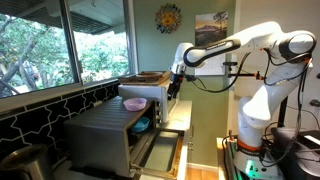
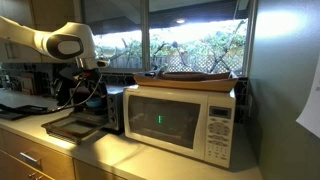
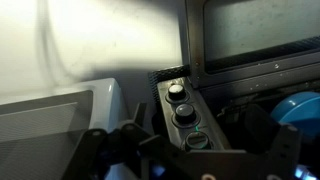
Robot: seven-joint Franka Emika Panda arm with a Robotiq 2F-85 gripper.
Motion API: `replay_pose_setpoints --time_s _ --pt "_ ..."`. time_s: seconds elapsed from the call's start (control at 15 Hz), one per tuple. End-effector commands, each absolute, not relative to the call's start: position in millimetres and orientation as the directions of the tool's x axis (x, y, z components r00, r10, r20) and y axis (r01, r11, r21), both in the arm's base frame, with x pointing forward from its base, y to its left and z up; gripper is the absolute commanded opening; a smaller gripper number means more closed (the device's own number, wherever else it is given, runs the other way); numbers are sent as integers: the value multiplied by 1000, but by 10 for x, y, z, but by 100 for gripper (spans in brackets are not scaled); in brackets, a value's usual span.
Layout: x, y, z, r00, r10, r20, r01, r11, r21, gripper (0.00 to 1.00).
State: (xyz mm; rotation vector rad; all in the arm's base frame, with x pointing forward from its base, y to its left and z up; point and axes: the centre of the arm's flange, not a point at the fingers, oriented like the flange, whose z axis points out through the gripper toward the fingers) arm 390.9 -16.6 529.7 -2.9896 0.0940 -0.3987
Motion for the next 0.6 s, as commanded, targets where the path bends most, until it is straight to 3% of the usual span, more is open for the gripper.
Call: replay_pose_setpoints --time_s 0.0,0.27,0.53 --pt "3909 -166 5297 963 -78 257 -45 -990 -131 100" --pt "3909 -166 5297 963 -78 257 -45 -990 -131 100" --pt "3940 492 5203 962 -97 255 -43 -977 -210 100"
